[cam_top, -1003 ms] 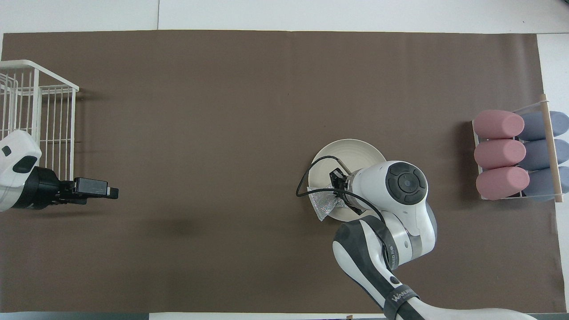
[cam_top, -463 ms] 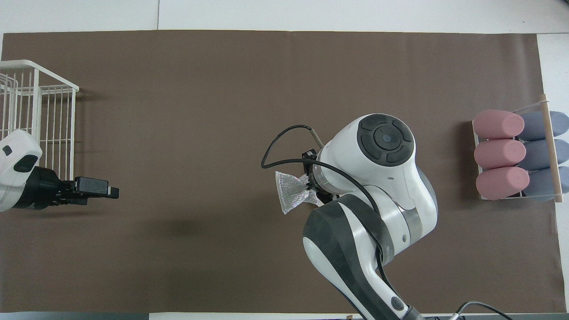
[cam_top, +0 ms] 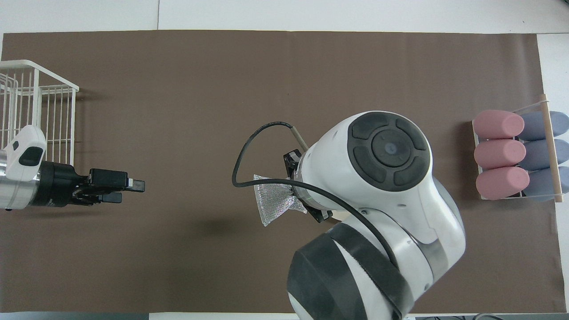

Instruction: Wipe plate with sponge

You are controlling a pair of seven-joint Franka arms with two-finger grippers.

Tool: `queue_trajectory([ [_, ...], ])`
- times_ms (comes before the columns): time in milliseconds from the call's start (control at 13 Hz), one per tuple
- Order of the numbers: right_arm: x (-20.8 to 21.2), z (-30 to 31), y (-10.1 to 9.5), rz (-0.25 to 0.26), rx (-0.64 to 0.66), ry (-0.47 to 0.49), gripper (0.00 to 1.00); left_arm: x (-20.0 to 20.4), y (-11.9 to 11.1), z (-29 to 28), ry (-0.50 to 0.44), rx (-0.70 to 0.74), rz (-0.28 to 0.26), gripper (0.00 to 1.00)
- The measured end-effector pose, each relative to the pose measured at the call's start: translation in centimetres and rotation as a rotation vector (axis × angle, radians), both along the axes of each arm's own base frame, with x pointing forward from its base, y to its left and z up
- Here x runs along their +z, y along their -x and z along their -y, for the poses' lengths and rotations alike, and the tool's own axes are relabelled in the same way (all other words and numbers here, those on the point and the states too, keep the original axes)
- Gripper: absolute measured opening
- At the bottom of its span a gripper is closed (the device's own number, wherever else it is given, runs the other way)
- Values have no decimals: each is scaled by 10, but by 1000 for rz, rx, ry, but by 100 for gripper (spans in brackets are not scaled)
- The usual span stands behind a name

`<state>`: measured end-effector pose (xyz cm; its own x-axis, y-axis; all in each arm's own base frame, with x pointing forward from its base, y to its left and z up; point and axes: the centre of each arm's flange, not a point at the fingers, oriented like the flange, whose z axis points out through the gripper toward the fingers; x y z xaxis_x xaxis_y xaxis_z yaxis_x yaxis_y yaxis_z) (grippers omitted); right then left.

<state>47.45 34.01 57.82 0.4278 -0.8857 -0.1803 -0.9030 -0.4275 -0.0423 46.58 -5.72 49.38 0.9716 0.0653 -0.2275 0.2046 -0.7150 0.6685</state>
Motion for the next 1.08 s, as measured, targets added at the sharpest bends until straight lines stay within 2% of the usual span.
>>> queue_trajectory([
  [154,2,-9,6,-12,-53,5,2,9,-2,9,133,44,-9,100],
  [309,-10,-45,23,-18,-134,37,2,17,-3,17,250,75,-19,100],
  [463,-17,-86,37,-9,-178,58,2,20,-1,30,299,68,-30,100],
  [540,-18,-96,36,-8,-192,57,2,19,3,42,305,44,-31,100],
  [617,-18,-98,32,-7,-197,54,2,17,7,56,308,11,-18,100],
  [771,-16,-95,25,-3,-208,49,2,11,19,86,325,-83,45,100],
  [1080,-13,-94,24,0,-210,46,2,-6,35,110,444,-149,111,100],
])
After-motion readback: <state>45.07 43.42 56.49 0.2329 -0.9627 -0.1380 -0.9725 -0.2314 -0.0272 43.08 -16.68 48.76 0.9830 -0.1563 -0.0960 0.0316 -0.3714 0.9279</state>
